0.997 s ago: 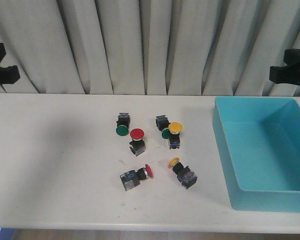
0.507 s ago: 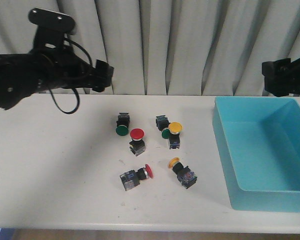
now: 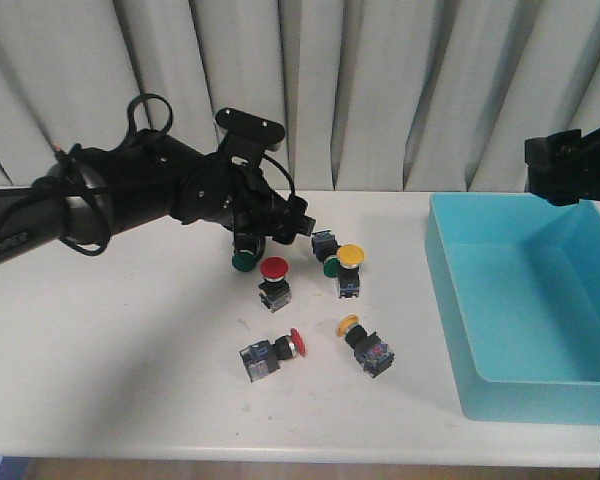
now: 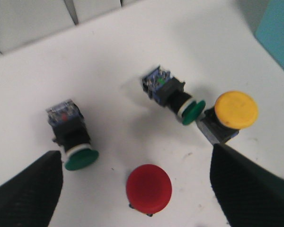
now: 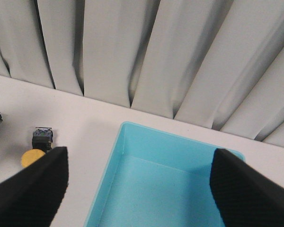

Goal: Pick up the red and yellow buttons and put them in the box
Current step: 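Reach the left gripper down to the red button beside the green button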

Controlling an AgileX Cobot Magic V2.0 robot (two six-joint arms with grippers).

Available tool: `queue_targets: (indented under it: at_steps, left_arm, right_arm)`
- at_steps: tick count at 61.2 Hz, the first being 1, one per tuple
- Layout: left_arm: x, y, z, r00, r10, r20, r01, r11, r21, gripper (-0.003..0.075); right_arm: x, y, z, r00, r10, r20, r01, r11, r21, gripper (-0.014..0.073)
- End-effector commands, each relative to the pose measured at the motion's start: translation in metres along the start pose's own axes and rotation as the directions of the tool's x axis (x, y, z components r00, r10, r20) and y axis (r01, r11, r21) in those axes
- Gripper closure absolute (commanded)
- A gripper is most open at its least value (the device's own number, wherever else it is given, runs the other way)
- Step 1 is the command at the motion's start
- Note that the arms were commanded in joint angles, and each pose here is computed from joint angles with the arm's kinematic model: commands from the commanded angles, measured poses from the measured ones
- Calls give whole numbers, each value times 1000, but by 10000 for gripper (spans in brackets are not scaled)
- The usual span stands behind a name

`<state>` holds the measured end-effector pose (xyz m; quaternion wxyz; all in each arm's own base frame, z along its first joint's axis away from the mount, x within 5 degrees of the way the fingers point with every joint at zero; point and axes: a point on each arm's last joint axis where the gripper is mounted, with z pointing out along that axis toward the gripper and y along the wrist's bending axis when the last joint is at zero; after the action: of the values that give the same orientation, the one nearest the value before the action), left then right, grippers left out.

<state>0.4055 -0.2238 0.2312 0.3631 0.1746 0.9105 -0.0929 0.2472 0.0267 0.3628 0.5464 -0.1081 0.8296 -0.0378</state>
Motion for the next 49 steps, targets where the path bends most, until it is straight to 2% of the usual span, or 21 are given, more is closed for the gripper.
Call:
queue_targets:
  at_steps: [1, 18, 39, 45, 49]
  left_arm:
    - [-19, -5, -9, 997, -49, 63, 47, 998, 33, 117]
    - [4, -4, 31, 998, -33, -49, 33, 999, 13, 134]
    - [17, -4, 53, 997, -15, -69, 16, 1000, 13, 134]
    - [17, -4, 54, 997, -15, -71, 16, 1000, 13, 160]
    - [17, -4, 54, 998, -14, -68, 15, 1000, 14, 206]
  right_arm:
    - [-14, -1, -6, 992, 4, 124, -4, 1000, 1, 13]
    - [-13, 1, -6, 990, 47, 130, -45, 999, -16, 13]
    - [-14, 1, -6, 989, 73, 131, -70, 997, -26, 13]
    - [-14, 1, -6, 989, 73, 131, -70, 997, -26, 13]
    - [-14, 1, -6, 989, 73, 131, -70, 997, -26, 13]
